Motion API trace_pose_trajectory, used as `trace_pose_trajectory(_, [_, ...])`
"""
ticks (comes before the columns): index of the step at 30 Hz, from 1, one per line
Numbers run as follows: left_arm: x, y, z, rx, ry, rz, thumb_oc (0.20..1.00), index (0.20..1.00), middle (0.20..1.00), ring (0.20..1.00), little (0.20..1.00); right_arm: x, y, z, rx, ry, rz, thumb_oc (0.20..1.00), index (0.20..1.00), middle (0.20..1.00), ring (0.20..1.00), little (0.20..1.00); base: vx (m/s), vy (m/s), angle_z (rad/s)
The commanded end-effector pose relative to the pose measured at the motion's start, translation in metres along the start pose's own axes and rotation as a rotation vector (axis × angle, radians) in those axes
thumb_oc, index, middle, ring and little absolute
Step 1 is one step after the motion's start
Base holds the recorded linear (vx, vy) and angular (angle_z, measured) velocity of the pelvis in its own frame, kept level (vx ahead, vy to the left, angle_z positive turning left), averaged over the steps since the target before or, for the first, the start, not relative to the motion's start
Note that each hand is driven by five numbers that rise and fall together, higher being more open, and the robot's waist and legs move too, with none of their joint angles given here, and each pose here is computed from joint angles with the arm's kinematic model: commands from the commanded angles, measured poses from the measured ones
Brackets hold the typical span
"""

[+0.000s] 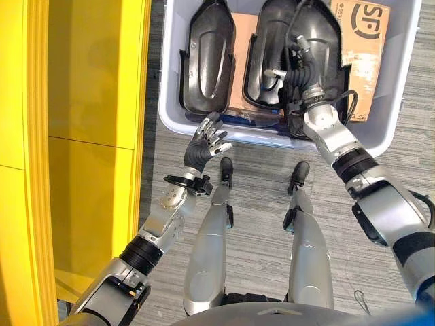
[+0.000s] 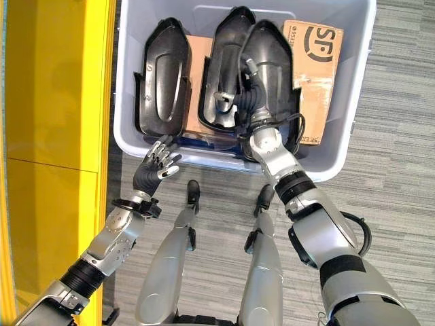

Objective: Move parts from the plastic box to the shelf.

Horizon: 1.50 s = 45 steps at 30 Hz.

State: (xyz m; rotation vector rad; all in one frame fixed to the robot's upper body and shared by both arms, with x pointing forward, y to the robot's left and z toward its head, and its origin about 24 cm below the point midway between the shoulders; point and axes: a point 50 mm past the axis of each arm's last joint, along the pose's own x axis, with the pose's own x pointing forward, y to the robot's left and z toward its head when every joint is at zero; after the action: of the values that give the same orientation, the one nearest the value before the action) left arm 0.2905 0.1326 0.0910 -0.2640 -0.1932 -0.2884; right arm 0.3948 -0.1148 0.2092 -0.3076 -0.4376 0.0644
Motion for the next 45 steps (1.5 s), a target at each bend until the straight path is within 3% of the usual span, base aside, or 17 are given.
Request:
trace_pose_trajectory(1, [-0.008,-0.008,0.013,-0.019,-0.074,-0.040,1.000,1.000,1.000,1.000,1.000,-0.001,0.006,0.009,-0.033,-0.065,0.043,1.000,1.000,1.000,1.000,1.000,0.00,0.000,0.00])
trace_pose_trajectory(11, [-0.009,-0.004,0.014,-0.006,-0.079,-0.029,1.000,1.000,1.000,1.000,1.000,-0.006,0.005,0.019,-0.047,-0.134,0.036,1.000,1.000,1.000,1.000,1.000,0.00,0.000,0.00])
trace_pose_trajectory(23, [-0.010,0.002,0.016,0.004,-0.094,0.022,1.000,1.000,1.000,1.000,1.000,-0.039,-0.027,0.079,0.023,-0.493,-0.113,1.000,1.000,1.000,1.000,1.000,0.00,0.000,0.00])
trace_pose_trajectory(28, [-0.011,0.003,0.015,0.007,-0.092,0.036,1.000,1.000,1.000,1.000,1.000,-0.052,-0.026,0.082,0.088,-0.535,-0.124,1.000,1.000,1.000,1.000,1.000,0.00,-0.002,-0.01])
trace_pose_trajectory(38, [-0.014,0.004,0.017,0.018,-0.109,0.054,1.000,1.000,1.000,1.000,1.000,-0.062,-0.030,0.061,-0.119,-0.494,-0.213,1.000,1.000,1.000,1.000,1.000,0.00,0.000,0.00])
trace_pose_trajectory(45, [-0.015,0.005,0.014,0.013,-0.107,0.075,1.000,1.000,1.000,1.000,1.000,-0.068,-0.035,0.038,-0.060,-0.396,-0.287,1.000,1.000,1.000,1.000,1.000,0.00,0.000,0.00])
